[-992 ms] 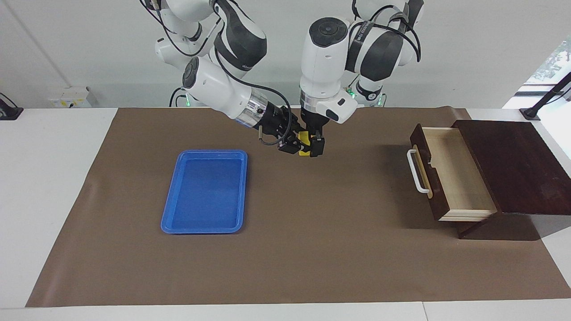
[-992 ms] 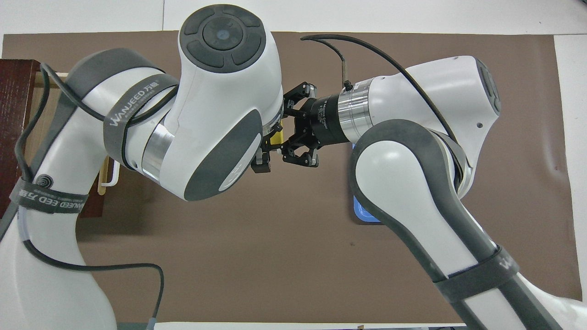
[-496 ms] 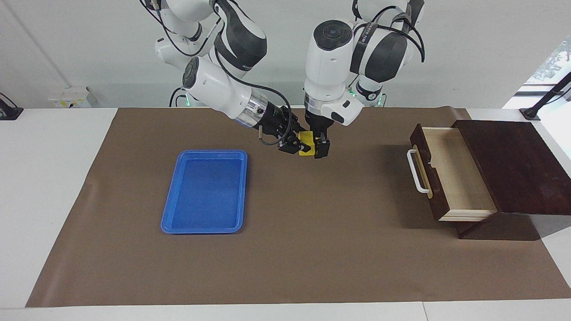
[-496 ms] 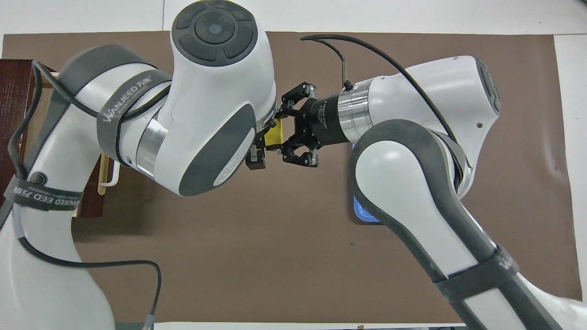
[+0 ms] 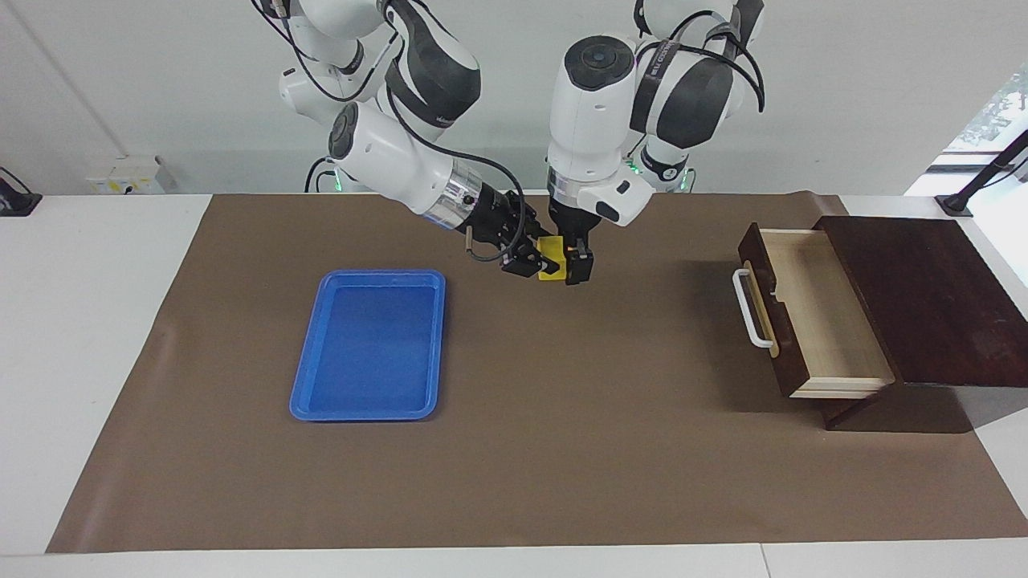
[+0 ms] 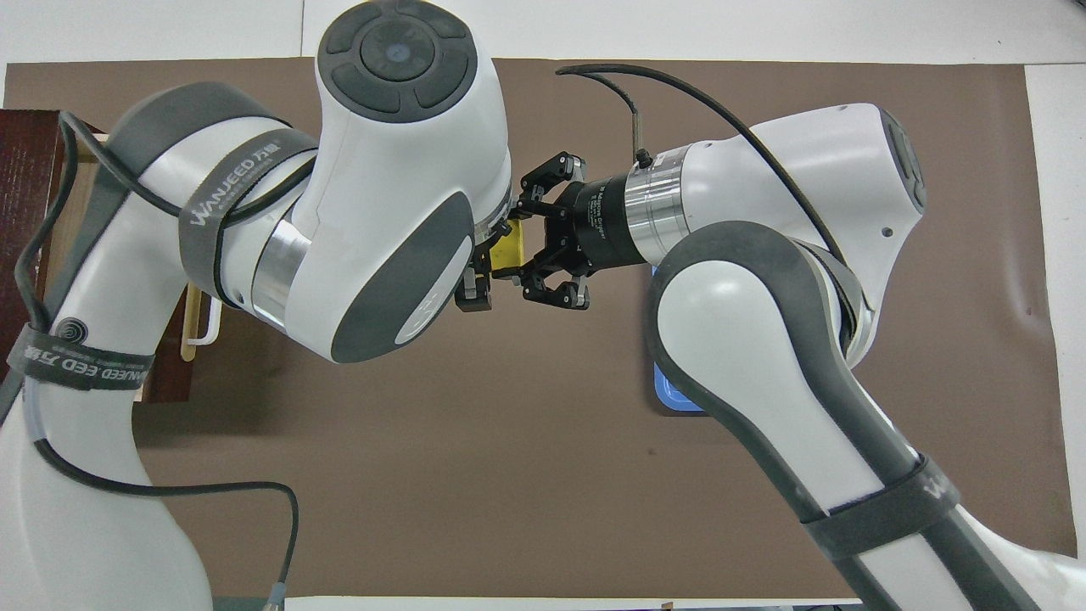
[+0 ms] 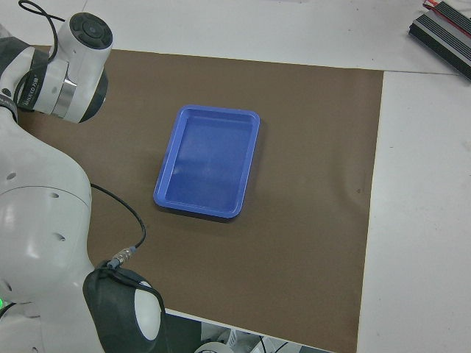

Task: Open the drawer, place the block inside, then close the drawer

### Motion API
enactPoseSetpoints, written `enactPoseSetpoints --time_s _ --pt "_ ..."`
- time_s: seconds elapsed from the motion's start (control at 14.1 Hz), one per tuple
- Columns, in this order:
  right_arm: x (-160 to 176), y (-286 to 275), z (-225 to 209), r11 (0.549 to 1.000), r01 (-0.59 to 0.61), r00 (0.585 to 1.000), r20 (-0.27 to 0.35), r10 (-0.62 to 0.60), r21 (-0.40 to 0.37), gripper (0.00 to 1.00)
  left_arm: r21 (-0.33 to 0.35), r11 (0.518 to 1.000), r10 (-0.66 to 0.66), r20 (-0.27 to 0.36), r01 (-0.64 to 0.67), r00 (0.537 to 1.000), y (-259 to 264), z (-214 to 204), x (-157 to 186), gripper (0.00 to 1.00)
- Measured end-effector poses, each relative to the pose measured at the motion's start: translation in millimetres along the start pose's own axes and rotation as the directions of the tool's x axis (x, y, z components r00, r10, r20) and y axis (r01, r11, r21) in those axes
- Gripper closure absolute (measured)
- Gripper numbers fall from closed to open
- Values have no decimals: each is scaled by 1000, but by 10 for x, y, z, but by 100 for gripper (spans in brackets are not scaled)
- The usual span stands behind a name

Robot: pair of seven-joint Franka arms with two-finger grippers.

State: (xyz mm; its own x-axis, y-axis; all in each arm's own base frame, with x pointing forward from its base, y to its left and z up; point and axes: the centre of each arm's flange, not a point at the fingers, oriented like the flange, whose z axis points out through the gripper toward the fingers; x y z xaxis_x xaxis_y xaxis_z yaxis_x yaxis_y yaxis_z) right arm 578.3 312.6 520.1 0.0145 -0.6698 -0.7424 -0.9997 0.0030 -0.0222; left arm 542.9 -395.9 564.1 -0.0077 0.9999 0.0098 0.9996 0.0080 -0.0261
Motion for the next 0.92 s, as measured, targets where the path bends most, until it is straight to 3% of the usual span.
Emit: enactPoseSetpoints --time_s 0.07,0.21,0.28,0.43,0.92 --pt "0 0 0 1000 0 1000 0 0 0 45 -1 1000 0 0 0 1000 0 -3 0 19" --pt "0 0 0 1000 0 1000 0 0 0 45 -2 1000 0 2 0 1000 1 -10 -1 35" --pt "0 0 0 1000 0 1000 0 0 0 45 -3 1000 0 2 0 1000 2 -12 -1 35" --pt "7 -8 -6 1000 -4 1000 0 4 4 45 -5 1000 9 2 -9 1000 -2 -13 -10 44" --pt "11 -21 -21 1000 -5 1000 0 5 12 45 -15 1000 16 8 -16 1000 10 -24 -15 44"
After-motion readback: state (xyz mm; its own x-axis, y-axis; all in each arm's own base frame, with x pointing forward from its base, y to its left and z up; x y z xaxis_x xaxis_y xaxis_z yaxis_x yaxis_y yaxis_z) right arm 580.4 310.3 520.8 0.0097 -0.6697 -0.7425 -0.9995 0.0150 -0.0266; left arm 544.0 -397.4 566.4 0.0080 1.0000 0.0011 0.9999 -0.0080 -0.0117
